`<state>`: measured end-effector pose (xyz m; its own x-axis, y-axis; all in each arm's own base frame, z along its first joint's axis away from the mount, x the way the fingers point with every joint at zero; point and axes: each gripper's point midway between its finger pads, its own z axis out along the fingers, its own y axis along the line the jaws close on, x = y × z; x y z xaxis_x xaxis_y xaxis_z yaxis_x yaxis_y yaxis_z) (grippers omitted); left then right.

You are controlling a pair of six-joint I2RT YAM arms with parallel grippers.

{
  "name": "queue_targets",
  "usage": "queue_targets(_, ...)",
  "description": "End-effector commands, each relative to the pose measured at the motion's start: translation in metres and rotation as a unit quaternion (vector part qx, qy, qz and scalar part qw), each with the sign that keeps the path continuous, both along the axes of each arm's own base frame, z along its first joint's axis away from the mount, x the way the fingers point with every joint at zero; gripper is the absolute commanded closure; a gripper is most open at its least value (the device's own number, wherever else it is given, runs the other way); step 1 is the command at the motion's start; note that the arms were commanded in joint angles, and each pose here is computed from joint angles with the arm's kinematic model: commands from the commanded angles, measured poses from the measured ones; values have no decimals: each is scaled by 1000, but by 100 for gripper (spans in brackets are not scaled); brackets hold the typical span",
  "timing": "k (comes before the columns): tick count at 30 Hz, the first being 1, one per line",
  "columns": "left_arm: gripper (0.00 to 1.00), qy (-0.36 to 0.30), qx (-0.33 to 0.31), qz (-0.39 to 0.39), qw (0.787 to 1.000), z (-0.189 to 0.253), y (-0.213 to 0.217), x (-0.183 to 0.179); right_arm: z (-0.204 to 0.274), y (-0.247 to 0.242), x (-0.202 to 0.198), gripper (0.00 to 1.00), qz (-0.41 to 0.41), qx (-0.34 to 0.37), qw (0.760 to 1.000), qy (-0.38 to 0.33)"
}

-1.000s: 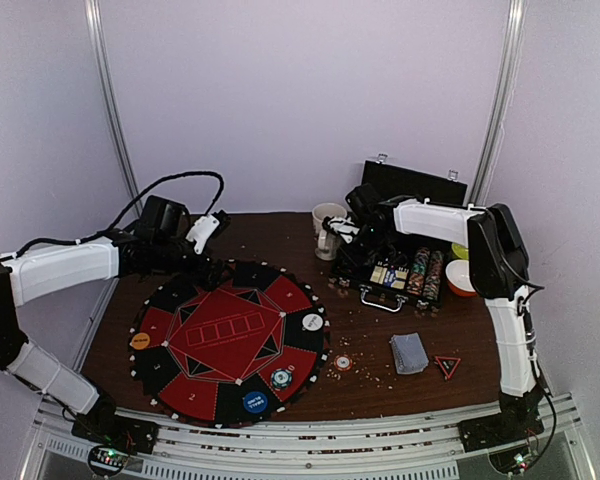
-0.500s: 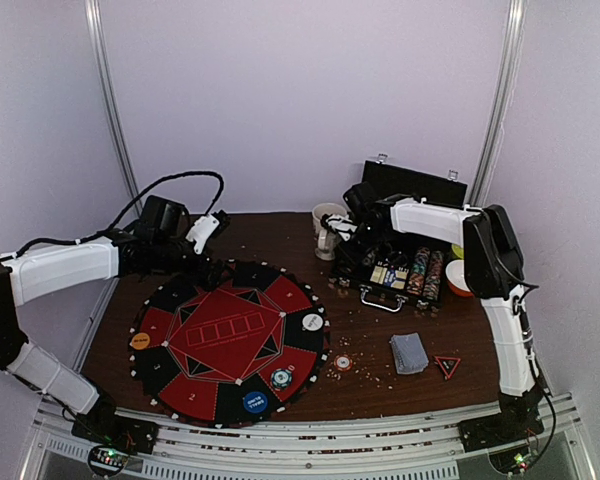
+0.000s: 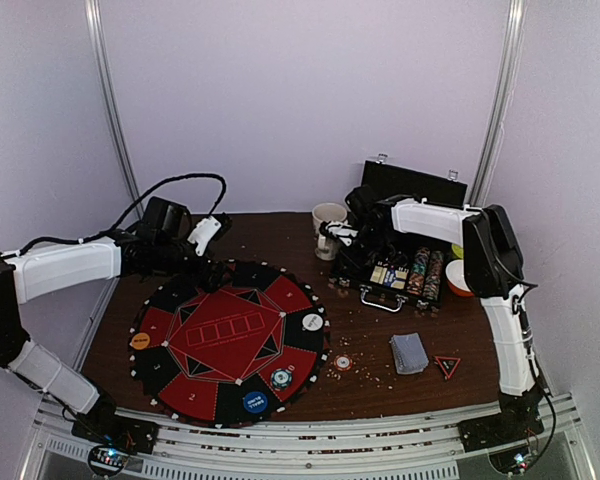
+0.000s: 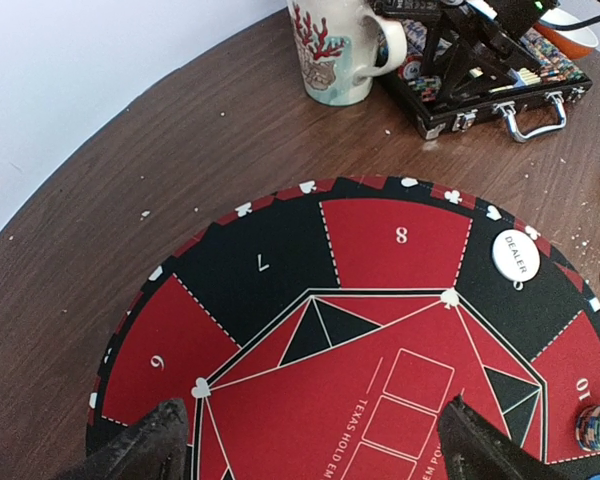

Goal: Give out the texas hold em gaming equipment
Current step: Pick up the pile of poker chips from the chip case.

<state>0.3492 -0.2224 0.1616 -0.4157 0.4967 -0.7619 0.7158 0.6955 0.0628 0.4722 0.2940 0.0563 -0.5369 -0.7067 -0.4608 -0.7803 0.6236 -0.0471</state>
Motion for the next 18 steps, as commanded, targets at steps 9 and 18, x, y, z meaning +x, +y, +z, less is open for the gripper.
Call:
queue_targets(9,11,-27,-6,1,1000,16,1,9,-31,-27,22,66,-55,-52,997,-9)
queue_targets(18,11,-26,-4,1,1000,15,1,9,-40,-28,4,69,-40,-52,997,29)
